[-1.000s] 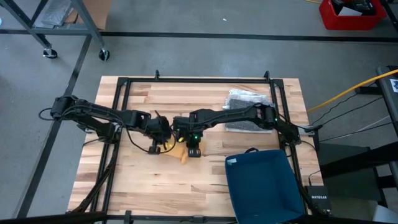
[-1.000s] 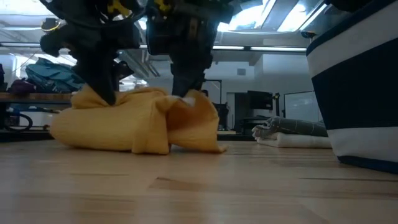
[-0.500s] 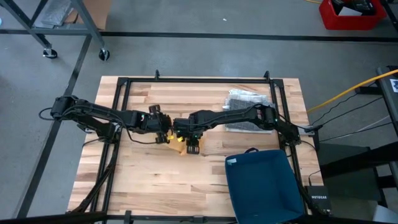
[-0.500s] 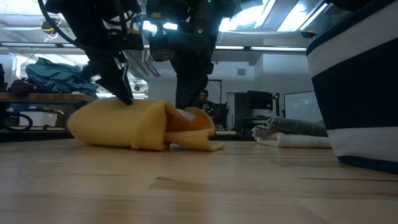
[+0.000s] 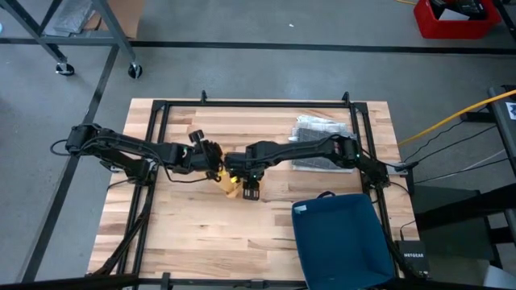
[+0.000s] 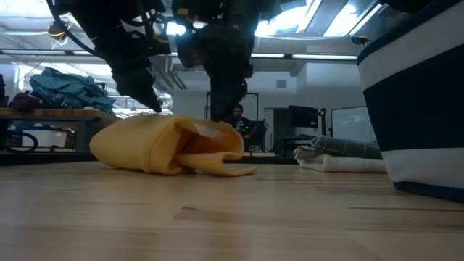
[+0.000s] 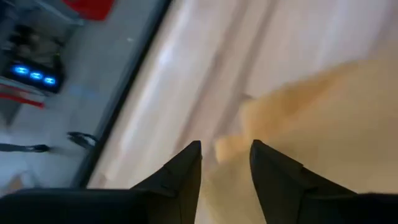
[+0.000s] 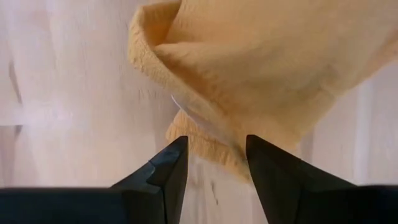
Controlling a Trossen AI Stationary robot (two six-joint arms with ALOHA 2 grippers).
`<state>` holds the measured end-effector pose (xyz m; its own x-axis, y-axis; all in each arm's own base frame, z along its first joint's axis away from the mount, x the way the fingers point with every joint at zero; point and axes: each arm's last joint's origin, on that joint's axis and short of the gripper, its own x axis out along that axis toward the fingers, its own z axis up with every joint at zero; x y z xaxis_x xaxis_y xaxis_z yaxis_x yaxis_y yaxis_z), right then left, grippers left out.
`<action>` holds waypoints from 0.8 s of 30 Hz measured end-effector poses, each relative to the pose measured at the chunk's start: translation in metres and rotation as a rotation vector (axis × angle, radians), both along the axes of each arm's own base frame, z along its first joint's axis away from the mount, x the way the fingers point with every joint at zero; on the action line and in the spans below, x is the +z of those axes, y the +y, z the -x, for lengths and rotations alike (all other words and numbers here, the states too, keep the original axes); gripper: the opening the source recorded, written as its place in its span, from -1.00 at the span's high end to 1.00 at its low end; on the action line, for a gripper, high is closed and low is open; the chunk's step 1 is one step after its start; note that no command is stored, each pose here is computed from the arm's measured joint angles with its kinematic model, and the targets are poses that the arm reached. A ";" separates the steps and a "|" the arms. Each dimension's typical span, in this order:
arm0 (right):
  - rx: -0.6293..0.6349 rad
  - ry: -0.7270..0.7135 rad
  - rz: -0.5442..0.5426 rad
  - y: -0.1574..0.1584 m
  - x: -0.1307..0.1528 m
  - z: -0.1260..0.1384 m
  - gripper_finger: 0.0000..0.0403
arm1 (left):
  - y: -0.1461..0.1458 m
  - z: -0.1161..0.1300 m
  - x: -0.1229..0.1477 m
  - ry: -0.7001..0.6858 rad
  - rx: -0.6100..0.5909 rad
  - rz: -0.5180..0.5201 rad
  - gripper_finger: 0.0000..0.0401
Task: Fold towel
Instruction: Fold yellow towel
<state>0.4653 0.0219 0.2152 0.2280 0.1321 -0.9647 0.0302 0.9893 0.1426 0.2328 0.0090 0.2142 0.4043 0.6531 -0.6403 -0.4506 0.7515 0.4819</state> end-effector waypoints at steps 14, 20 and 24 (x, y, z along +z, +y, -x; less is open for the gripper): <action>-0.089 -0.259 0.018 0.000 0.037 -0.022 0.18 | -0.008 0.004 0.028 -0.046 -0.151 -0.067 0.53; -0.063 -0.400 -0.008 0.015 0.034 -0.034 0.18 | -0.023 0.021 0.040 -0.128 -0.363 0.239 0.62; -0.050 -0.446 -0.011 0.023 0.022 -0.038 0.18 | -0.024 0.028 0.024 -0.064 -0.334 0.284 0.66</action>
